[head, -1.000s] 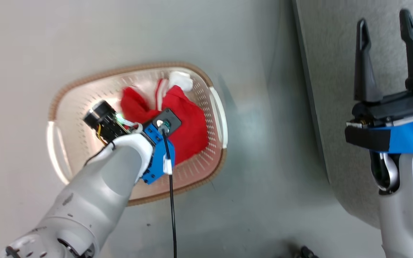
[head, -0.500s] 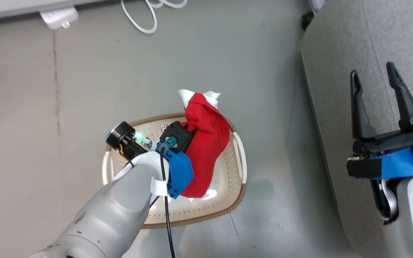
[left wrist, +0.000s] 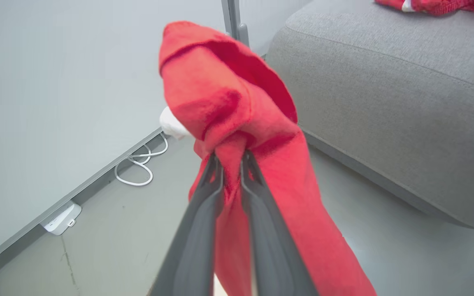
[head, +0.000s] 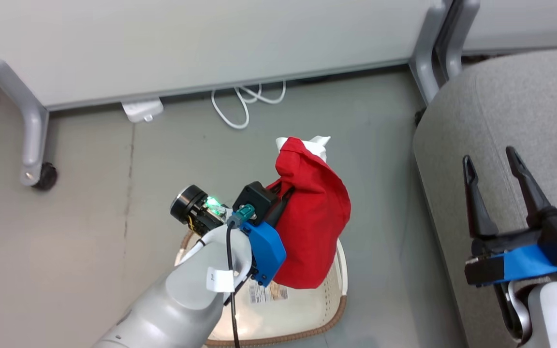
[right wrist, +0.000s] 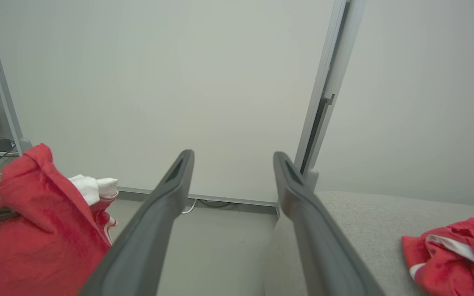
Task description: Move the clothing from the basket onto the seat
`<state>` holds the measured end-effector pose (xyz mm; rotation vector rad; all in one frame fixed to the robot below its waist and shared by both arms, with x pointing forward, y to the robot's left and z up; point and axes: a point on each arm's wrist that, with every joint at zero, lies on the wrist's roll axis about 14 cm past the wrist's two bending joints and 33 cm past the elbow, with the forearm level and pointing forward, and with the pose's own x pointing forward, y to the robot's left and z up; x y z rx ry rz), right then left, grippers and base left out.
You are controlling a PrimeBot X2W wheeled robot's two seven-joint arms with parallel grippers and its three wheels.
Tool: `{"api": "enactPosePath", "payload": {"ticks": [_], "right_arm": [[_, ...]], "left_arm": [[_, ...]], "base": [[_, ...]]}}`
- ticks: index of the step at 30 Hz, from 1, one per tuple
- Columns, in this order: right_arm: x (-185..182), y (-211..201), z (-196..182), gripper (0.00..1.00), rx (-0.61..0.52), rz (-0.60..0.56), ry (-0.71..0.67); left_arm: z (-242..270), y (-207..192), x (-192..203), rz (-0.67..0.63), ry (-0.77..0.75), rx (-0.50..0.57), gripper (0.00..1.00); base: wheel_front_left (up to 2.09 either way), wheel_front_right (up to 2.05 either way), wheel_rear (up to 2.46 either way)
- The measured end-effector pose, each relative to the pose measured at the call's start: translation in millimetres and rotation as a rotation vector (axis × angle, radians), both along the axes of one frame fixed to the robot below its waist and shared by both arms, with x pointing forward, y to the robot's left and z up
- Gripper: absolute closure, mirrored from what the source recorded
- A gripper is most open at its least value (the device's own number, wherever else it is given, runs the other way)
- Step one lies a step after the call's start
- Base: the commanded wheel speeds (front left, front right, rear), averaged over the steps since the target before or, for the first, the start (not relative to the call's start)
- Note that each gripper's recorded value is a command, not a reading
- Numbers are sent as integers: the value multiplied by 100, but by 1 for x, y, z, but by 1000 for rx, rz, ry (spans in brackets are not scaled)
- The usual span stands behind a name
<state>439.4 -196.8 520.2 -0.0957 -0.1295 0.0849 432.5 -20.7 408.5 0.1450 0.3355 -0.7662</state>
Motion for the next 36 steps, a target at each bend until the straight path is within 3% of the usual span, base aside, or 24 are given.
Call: {"api": "enactPosePath", "payload": {"ticks": [19, 29, 36], "right_arm": [[-47, 21, 16, 0, 29, 42, -30], [-51, 38, 17, 0, 33, 90, -32], [-50, 70, 18, 0, 25, 191, -34]], "left_arm": [[101, -3, -17, 38, -239, -129, 100], [113, -1, -19, 36, -274, -134, 100], [113, -1, -19, 35, -277, -133, 100]], "base": [[0, 0, 0], [0, 0, 0], [0, 0, 0]]}}
